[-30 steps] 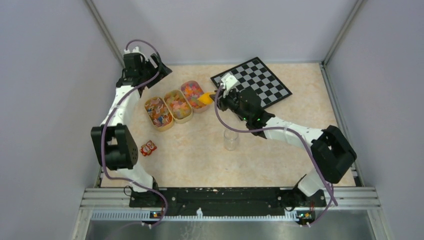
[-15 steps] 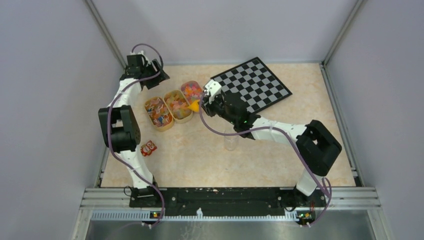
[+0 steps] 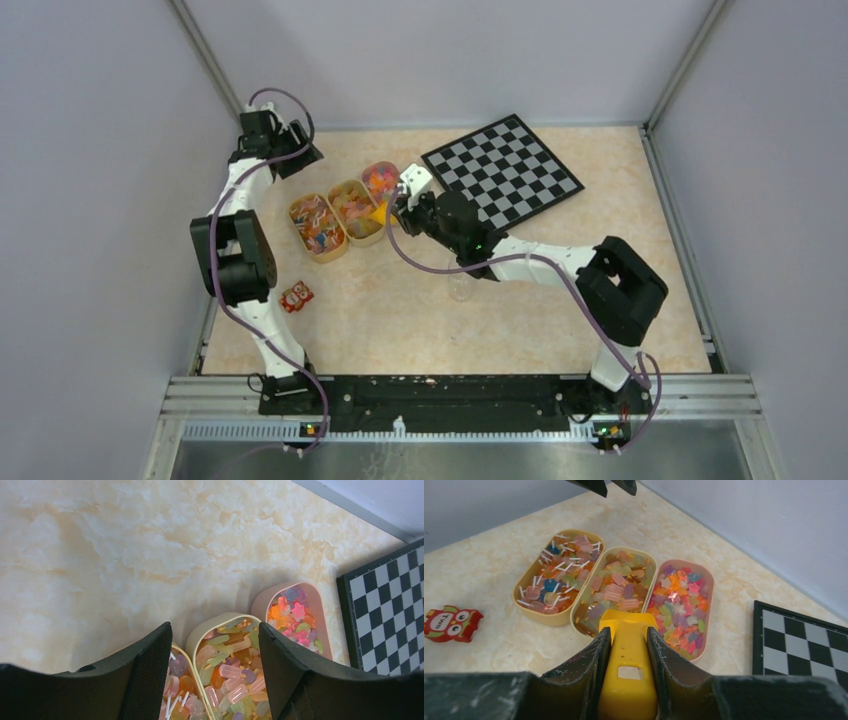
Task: Pack the candies
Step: Scoop the fake candies from the storage box.
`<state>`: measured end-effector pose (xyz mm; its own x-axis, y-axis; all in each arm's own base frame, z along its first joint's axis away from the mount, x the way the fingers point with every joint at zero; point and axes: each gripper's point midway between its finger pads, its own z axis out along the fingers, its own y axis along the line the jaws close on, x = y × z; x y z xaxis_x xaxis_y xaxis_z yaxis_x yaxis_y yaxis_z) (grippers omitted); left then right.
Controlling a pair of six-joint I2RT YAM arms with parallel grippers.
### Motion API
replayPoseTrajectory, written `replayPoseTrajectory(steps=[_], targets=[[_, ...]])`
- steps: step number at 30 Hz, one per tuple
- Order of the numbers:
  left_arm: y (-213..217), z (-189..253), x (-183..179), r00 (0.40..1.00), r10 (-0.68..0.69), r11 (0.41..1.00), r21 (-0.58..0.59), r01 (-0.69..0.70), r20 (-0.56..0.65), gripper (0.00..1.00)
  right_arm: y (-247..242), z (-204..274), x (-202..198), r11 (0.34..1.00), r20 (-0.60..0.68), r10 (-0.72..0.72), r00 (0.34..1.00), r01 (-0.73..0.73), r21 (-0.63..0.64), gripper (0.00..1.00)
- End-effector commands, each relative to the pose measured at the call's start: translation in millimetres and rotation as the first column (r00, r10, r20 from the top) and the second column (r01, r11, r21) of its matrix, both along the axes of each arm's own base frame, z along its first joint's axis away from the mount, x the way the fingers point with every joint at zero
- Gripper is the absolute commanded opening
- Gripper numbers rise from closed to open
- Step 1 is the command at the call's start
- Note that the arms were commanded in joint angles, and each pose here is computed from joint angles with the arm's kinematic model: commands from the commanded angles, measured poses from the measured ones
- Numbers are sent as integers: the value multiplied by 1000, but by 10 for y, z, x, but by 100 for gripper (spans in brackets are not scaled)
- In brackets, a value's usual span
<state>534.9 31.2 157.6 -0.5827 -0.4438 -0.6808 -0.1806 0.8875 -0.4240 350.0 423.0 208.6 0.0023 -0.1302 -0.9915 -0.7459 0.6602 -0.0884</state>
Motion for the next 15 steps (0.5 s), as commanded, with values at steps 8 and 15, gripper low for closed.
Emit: replayPoseTrajectory(steps=[8,15], targets=[[-225,94,403,992,-67,982,-170,85,112,62,-150,490,299,989,133,-143,981,145,-7,0],[-491,-136,588,986,-132,938,-307,159,106,59,-211,342,367,983,117,-173,978,178,-34,0]])
